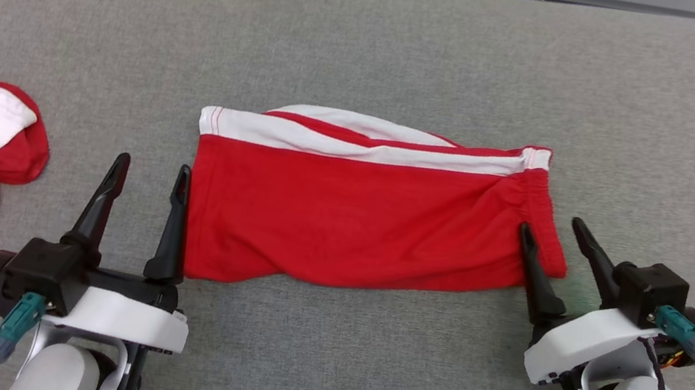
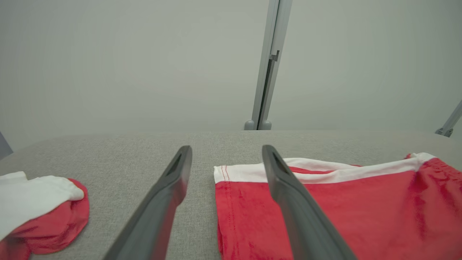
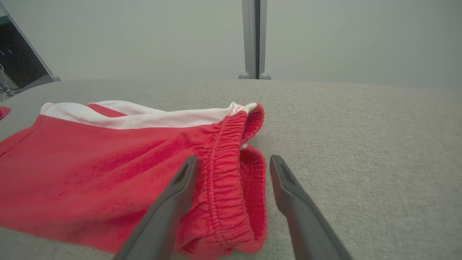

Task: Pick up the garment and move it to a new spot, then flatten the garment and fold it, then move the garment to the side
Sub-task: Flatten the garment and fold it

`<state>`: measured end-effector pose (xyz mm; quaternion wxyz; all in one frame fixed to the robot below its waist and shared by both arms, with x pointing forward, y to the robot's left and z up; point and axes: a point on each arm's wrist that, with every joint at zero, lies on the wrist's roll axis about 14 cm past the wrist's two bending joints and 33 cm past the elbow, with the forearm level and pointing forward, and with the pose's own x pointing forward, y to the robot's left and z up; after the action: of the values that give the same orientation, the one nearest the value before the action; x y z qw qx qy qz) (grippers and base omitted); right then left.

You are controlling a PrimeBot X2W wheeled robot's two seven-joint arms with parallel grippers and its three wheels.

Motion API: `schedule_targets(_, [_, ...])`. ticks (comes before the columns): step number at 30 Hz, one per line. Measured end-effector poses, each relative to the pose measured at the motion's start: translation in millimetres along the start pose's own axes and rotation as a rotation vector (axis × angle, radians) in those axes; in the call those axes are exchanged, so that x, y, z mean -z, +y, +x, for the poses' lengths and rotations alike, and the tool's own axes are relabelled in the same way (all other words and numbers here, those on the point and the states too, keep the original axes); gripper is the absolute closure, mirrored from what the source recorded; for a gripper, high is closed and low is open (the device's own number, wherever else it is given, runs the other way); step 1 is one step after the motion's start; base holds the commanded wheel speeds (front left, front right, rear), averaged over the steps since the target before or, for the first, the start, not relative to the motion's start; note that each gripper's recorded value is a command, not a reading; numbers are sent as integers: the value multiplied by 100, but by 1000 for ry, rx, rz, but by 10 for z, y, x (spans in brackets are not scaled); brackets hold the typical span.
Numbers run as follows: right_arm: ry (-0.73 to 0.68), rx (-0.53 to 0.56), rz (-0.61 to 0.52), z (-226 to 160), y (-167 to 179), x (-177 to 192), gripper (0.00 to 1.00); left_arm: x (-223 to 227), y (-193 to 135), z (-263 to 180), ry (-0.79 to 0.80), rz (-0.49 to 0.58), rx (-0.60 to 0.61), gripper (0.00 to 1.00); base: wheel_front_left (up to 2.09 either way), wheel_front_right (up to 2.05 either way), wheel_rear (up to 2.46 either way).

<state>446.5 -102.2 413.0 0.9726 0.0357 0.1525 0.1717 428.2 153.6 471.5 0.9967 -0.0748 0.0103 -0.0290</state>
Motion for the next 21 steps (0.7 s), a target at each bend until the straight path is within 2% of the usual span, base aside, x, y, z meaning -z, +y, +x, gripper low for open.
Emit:
schedule_targets(8, [140,-6,65,203,-2,463,0,177,90,47,36,-2,-23,0,0,0,0])
schedule_targets(9, [147,-11,81,214,22,483,32,185,97,51,38,-1,-25,0,0,0,0])
schedule_targets(10, [151,-16,93,221,40,498,59,184,104,61,37,0,-26,0,0,0,0])
schedule_targets(11, [153,-20,98,224,47,502,100,176,103,76,33,2,-24,0,0,0,0])
schedule_targets(17, [138,-25,152,200,51,486,100,167,78,121,26,2,-11,0,0,0,0])
schedule_targets(21, [131,3,165,121,-85,499,100,162,60,138,23,3,-5,0,0,0,0])
